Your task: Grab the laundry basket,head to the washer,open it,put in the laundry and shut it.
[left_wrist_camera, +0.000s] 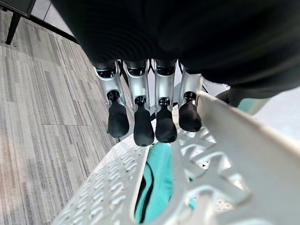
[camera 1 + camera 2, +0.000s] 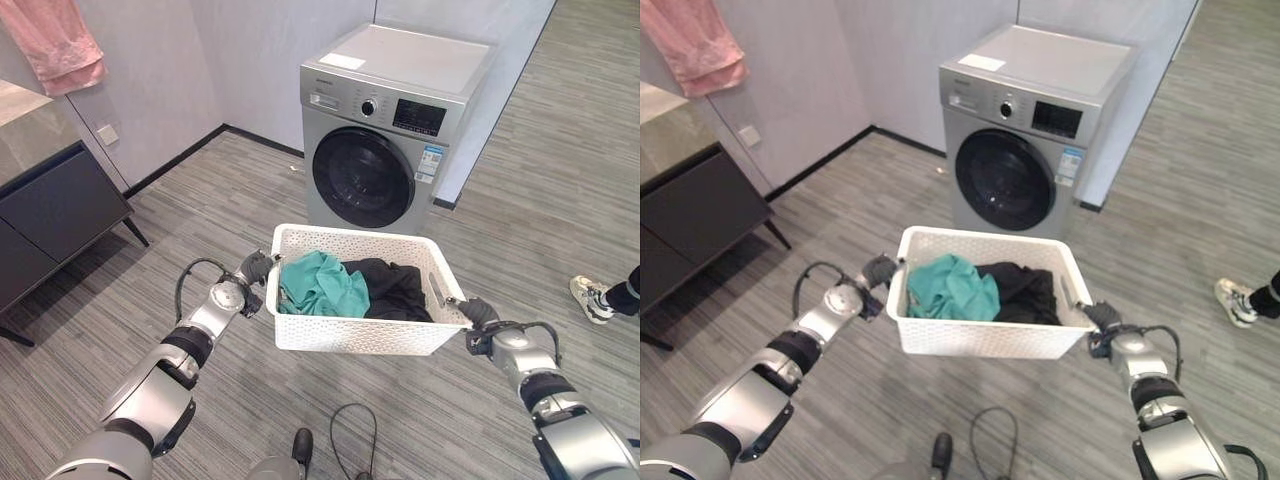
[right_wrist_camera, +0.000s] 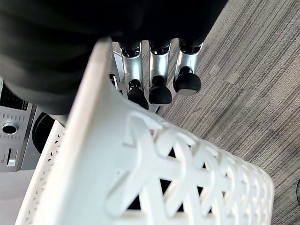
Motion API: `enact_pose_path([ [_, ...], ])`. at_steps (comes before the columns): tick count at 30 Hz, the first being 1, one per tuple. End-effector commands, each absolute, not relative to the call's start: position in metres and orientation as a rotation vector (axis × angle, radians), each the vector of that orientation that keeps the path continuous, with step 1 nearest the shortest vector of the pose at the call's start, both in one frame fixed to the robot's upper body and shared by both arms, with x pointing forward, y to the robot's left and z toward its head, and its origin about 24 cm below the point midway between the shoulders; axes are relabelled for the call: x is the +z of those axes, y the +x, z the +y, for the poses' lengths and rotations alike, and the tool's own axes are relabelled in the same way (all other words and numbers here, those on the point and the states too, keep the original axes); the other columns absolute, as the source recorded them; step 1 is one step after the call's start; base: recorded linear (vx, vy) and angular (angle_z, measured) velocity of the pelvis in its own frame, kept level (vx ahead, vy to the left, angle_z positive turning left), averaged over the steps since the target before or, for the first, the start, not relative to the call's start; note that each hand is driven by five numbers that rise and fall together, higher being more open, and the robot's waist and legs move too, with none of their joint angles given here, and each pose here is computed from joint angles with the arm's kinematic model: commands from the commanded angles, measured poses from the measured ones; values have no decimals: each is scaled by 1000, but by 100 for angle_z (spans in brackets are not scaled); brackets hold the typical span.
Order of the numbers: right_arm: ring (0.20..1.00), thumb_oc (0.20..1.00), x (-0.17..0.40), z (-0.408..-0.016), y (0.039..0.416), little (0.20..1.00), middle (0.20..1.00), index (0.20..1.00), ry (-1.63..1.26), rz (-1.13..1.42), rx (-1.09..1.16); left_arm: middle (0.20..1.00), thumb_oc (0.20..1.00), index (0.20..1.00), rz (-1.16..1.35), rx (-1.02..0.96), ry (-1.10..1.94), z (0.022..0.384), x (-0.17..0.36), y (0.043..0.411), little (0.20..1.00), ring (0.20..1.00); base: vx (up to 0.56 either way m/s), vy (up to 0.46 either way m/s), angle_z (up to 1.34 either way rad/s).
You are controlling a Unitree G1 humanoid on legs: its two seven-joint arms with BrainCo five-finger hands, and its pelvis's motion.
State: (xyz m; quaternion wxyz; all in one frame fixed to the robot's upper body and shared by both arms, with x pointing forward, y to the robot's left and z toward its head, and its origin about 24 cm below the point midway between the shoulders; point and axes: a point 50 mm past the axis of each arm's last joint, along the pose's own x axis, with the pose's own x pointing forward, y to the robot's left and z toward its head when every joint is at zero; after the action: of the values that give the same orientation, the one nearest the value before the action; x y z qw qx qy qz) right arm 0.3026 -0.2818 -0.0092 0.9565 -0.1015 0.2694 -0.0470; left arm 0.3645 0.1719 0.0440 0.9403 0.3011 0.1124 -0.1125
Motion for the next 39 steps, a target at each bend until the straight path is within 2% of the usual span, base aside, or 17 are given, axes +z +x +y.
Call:
enact_pose_path([
  [1, 200, 200, 36, -334, 305, 200, 200, 200, -139, 340, -292, 200, 200, 200, 178, -104, 586, 190, 57, 372, 200, 200, 0, 0, 0],
  [29, 200, 200, 40, -346, 297, 200, 200, 200, -115, 296, -359, 200, 200, 200, 190, -101, 593, 192, 51, 369, 200, 200, 0, 0, 0],
  [30, 200, 200, -52, -254, 280, 200, 200, 200, -177, 644, -114, 200, 200, 200, -18, -235, 687, 143, 78, 362, 200, 200, 0, 0, 0],
  [39, 200, 200, -52, -255, 280, 200, 200, 200, -174, 646, -135, 200, 200, 200, -5, -237, 670, 143, 75, 361, 200, 200, 6, 1, -6],
])
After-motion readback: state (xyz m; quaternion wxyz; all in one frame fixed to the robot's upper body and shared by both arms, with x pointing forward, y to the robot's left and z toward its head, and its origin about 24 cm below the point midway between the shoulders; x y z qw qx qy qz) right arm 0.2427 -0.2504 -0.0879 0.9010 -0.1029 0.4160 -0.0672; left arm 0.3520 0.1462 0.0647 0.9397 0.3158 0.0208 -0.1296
